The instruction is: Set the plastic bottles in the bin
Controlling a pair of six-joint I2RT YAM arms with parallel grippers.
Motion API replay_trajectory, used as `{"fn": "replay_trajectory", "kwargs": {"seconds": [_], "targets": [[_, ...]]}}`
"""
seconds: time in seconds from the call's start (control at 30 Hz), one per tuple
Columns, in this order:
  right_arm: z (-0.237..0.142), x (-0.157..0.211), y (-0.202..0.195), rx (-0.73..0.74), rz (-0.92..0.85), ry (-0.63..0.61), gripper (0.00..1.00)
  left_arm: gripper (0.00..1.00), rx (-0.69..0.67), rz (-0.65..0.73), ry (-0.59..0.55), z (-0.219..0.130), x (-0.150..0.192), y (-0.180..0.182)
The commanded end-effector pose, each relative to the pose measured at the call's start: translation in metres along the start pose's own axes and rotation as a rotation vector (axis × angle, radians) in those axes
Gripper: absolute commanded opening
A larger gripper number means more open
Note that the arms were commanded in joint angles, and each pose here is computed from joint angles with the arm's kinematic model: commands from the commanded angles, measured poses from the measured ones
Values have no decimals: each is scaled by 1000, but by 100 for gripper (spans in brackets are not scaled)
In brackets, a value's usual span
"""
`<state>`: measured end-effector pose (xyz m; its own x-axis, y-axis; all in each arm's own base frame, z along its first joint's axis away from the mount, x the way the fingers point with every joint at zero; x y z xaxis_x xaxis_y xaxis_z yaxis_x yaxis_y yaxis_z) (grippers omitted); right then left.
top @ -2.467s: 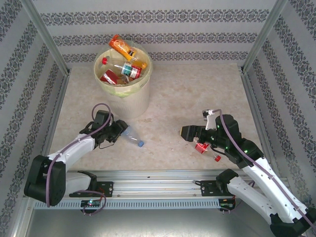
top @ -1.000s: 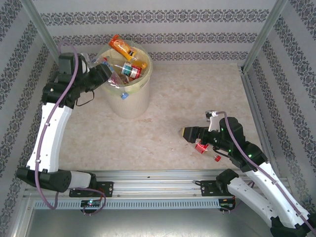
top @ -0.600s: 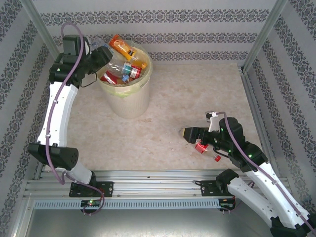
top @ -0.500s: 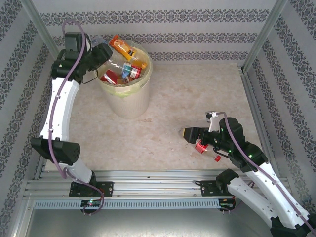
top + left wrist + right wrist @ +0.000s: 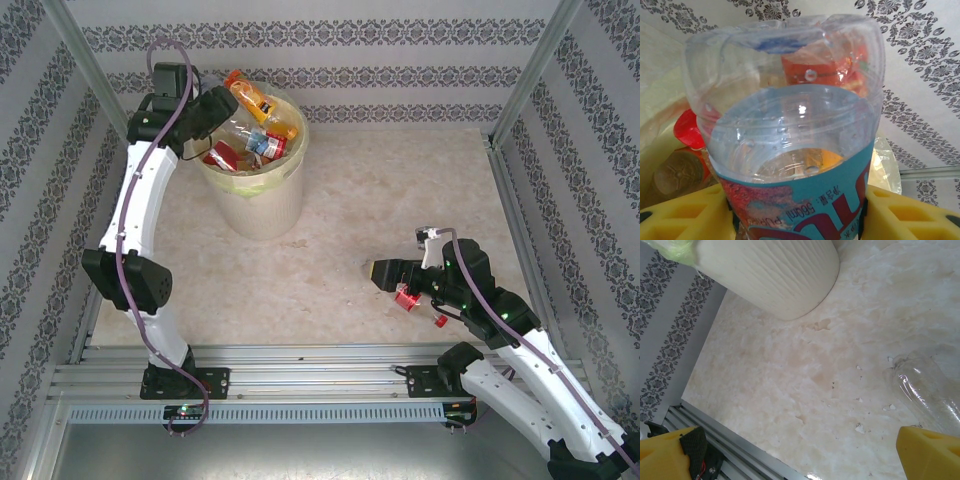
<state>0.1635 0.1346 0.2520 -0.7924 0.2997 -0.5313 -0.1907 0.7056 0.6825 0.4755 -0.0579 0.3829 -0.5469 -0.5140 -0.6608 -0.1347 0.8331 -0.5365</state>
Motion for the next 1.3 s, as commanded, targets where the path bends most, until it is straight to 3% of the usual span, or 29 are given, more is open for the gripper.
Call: {"fn": "replay_trajectory", "kwargs": {"seconds": [0.0, 0.23, 0.43, 0.6, 1.0, 1.27], "targets": [[2, 1, -1, 10, -8, -1, 98, 61, 26, -43, -45, -6, 2, -8], [1, 1, -2, 17, -6, 0, 98, 62, 24, -90, -40, -2, 22, -4], [-2, 4, -12, 75, 3, -1, 97, 78, 43, -61, -35, -5, 18, -13], [-1, 7, -20, 125, 6, 14, 97, 85, 28, -16, -21, -13, 14, -16], [12, 11, -49, 331, -10, 95, 96, 91, 2, 219, -64, -82, -3, -28], [19, 5, -63, 431, -32, 134, 96, 100, 123, 337, 66, -121, 48, -25]]}}
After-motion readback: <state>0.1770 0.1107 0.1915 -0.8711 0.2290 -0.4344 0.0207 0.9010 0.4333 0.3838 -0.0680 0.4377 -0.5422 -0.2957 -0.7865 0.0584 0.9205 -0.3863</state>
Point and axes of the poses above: each hand's point on the last joint's axis, 136 mm out from that joint toward the fingers, its own z axis out along the fingers, its own y axis along the line the jaws close on, x = y × z, the point moved 4 cm from there along -z, back along the fingers, and after that the axes turned 8 degrees about z, right-handed, at the moved point
